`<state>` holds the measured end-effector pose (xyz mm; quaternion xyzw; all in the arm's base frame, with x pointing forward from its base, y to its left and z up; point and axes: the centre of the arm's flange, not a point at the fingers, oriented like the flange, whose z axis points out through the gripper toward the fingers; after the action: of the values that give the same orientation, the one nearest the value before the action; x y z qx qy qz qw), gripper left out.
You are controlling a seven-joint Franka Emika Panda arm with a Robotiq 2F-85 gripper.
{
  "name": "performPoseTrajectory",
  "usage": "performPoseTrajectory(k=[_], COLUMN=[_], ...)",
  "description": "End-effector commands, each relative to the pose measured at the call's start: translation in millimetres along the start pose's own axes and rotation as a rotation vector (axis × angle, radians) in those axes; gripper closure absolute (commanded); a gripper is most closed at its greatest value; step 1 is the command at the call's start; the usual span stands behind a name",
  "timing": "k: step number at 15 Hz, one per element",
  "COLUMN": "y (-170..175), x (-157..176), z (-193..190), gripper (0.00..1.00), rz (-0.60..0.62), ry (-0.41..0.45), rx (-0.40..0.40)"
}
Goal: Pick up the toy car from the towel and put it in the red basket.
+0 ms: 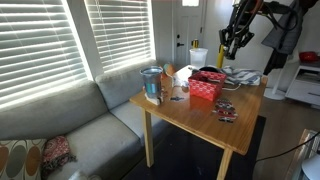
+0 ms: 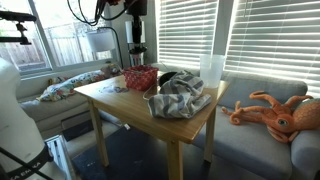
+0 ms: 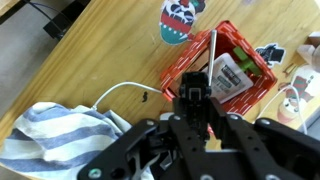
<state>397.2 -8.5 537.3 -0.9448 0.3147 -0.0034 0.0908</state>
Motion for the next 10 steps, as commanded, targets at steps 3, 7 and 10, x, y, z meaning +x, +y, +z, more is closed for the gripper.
performPoseTrajectory(k=[3, 7, 10], y=[-38.7, -54.1, -60.1], x=[-15.8, -9.1, -1.6], z=[26.4, 47.2, 61.4], gripper=[0.93, 0.93, 0.93], rz=[-0.042, -0.009, 0.001], ry=[-0.039, -0.028, -0.024], rx=[0.038, 0.04, 0.044])
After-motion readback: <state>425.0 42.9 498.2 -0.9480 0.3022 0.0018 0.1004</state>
